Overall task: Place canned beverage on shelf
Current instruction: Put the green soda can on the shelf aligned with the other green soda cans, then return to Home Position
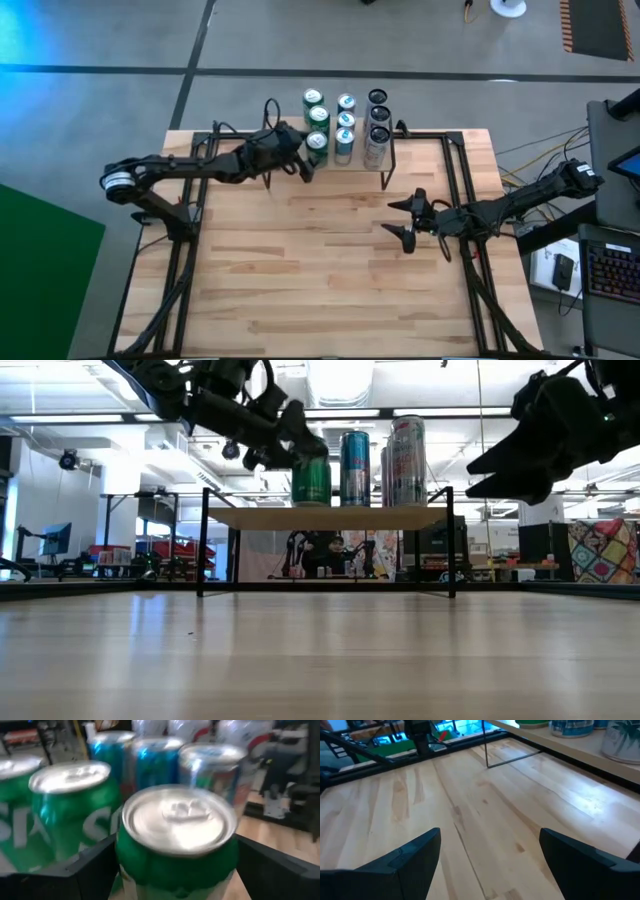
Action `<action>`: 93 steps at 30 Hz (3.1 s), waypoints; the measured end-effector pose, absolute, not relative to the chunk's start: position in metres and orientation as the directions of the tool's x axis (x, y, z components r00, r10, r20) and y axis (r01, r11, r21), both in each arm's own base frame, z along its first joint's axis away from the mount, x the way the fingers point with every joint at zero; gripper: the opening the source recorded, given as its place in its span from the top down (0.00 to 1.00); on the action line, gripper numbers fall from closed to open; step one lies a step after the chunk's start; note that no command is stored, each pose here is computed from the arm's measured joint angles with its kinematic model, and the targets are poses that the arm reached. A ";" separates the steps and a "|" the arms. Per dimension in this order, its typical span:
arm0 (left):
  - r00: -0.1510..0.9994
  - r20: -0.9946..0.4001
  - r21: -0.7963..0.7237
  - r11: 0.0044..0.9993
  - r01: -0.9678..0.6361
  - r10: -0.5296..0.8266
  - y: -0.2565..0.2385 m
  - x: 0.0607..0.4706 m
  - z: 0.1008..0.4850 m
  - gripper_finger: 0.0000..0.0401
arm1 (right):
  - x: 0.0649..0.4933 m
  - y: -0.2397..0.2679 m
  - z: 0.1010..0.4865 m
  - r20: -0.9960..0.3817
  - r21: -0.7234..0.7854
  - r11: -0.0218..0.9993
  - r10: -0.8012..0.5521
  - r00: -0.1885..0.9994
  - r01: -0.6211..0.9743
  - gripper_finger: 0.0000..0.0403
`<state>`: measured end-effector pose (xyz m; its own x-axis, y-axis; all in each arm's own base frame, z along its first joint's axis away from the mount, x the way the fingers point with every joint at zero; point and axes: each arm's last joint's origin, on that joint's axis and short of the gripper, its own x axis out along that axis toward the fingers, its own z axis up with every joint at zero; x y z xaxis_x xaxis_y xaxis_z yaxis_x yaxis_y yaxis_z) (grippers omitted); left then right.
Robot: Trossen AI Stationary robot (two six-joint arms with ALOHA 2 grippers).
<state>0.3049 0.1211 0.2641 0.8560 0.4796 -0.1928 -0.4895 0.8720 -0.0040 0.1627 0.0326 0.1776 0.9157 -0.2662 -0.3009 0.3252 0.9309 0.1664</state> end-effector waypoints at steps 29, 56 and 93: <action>0.913 0.138 0.024 0.920 -0.390 0.384 0.048 0.167 0.251 0.06 | 0.169 0.039 0.204 -0.063 0.103 0.991 -0.083 0.995 0.089 0.19; 0.891 0.275 0.027 0.923 -0.383 0.361 0.031 0.110 0.196 0.23 | 0.116 -0.010 0.206 0.063 0.107 0.983 -0.159 0.985 0.152 0.19; 0.920 0.256 -0.010 0.953 -0.304 0.296 0.027 0.102 0.193 0.98 | 0.102 -0.012 0.182 0.137 0.152 0.963 -0.244 0.960 0.223 0.86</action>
<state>0.1024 0.0270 0.1933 0.9201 0.2963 0.2562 -0.3040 0.9526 -0.0098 0.1022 -0.0118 0.1816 0.9600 -0.2438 0.1375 0.2228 0.9630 0.1518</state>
